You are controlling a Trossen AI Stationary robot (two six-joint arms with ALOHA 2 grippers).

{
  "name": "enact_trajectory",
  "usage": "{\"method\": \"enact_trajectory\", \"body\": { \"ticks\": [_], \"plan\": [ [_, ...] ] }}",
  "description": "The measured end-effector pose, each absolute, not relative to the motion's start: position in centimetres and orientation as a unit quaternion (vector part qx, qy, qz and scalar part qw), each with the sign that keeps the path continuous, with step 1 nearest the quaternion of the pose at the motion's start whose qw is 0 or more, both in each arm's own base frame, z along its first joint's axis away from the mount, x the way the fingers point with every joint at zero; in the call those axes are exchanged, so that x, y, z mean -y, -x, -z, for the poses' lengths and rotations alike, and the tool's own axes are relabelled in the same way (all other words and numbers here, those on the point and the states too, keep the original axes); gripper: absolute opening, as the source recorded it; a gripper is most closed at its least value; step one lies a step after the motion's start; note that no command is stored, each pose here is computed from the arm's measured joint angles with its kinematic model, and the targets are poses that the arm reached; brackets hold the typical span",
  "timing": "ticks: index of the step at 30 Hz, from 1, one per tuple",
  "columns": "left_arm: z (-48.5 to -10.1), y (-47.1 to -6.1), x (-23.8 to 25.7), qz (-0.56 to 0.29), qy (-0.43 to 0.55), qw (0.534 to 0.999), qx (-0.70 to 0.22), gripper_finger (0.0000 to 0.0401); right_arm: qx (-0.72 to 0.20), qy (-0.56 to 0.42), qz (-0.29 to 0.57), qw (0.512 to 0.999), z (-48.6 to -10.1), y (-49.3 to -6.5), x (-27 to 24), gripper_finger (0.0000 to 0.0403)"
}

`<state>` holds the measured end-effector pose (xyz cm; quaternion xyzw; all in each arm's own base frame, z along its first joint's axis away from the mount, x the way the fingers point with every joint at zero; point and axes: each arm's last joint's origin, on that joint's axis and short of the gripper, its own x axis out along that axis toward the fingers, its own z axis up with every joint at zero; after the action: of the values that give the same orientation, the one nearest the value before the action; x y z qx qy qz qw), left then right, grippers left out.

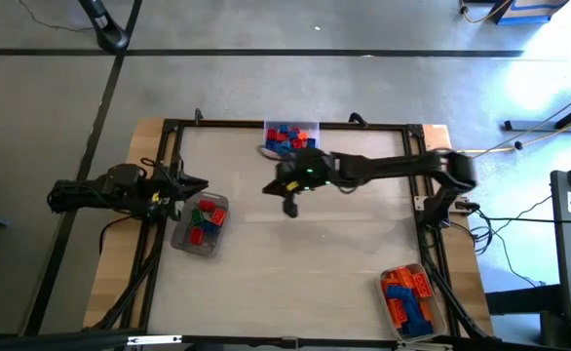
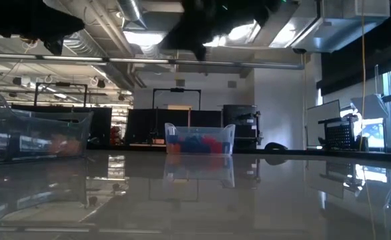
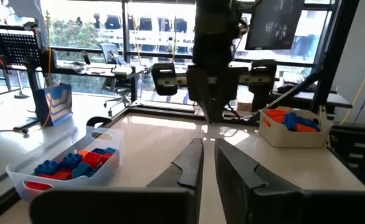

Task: Sort blocks by size
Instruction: Return to Home Position

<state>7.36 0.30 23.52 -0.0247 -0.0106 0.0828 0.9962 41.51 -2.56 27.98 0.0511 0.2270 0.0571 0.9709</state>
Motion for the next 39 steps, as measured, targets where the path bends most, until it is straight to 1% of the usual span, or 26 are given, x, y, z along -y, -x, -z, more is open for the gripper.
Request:
{"method": "enact_trajectory", "body": {
  "ticks": [3, 6, 8, 11, 12, 14, 16, 18, 21, 24, 28, 30, 34, 36, 39],
  "plan": [
    [-22.9, -7.4, -0.4, -0.087, 0.022, 0.996, 0.005, 0.0023, -0.203, -0.054, -0.046, 0.977, -27.1, -38.5, 2.4, 0.0032],
    [-22.7, -7.5, -0.4, -0.088, 0.017, 0.996, 0.0, 0.002, -0.137, -0.046, -0.026, 0.989, -27.7, -35.1, 2.1, 0.0035],
    [-22.7, -7.5, -0.4, -0.088, 0.009, 0.996, 0.0, 0.002, -0.106, -0.047, -0.013, 0.993, -27.2, -33.0, 2.1, 0.0036],
    [-22.7, -7.5, -0.4, -0.088, 0.008, 0.996, 0.0, 0.0019, -0.12, -0.046, 0.006, 0.992, -25.8, -30.5, 2.1, 0.0037],
    [-22.7, -7.5, -0.4, -0.088, 0.011, 0.996, 0.0, 0.0019, -0.117, -0.045, 0.013, 0.992, -25.9, -29.9, 2.1, 0.0037],
    [-22.7, -7.5, -0.4, -0.088, 0.021, 0.996, 0.001, 0.0019, -0.107, -0.044, 0.027, 0.993, -26.1, -29.0, 2.0, 0.0037],
    [-22.7, -7.5, -0.4, -0.088, 0.021, 0.996, -0.003, 0.0019, -0.123, -0.064, 0.021, 0.99, -25.7, -28.5, 1.9, 0.0037],
    [-22.5, -7.5, -0.4, -0.088, 0.007, 0.996, -0.008, 0.0019, -0.142, -0.072, -0.015, 0.987, -25.3, -28.4, 1.6, 0.0037],
    [-22.0, -7.8, -0.3, -0.086, -0.003, 0.996, -0.012, 0.0019, -0.125, -0.048, -0.08, 0.988, -25.4, -28.3, 1.2, 0.0037],
    [-21.0, -8.1, -0.2, -0.066, -0.01, 0.998, -0.021, 0.0019, -0.119, -0.053, -0.108, 0.986, -24.3, -27.9, 1.0, 0.0037],
    [-20.0, -8.5, 0.3, 0.015, -0.026, 0.999, -0.026, 0.0019, -0.106, -0.076, -0.105, 0.986, -22.0, -26.7, 1.6, 0.0037],
    [-19.9, -8.5, 0.3, 0.02, -0.019, 0.999, -0.024, 0.0019, -0.096, -0.095, -0.101, 0.986, -20.6, -25.8, 1.9, 0.0037],
    [-19.9, -8.5, 0.3, 0.02, -0.025, 0.999, -0.027, 0.0019, -0.035, -0.106, -0.102, 0.989, -19.0, -23.5, 1.8, 0.0037],
    [-19.9, -8.5, 0.3, 0.02, -0.035, 0.999, -0.026, 0.0019, -0.014, -0.112, -0.092, 0.989, -18.3, -22.1, 1.7, 0.0037],
    [-19.9, -8.5, 0.3, 0.02, -0.04, 0.999, -0.023, 0.0019, -0.008, -0.14, -0.056, 0.989, -17.4, -19.9, 1.7, 0.0037]
  ]
}}
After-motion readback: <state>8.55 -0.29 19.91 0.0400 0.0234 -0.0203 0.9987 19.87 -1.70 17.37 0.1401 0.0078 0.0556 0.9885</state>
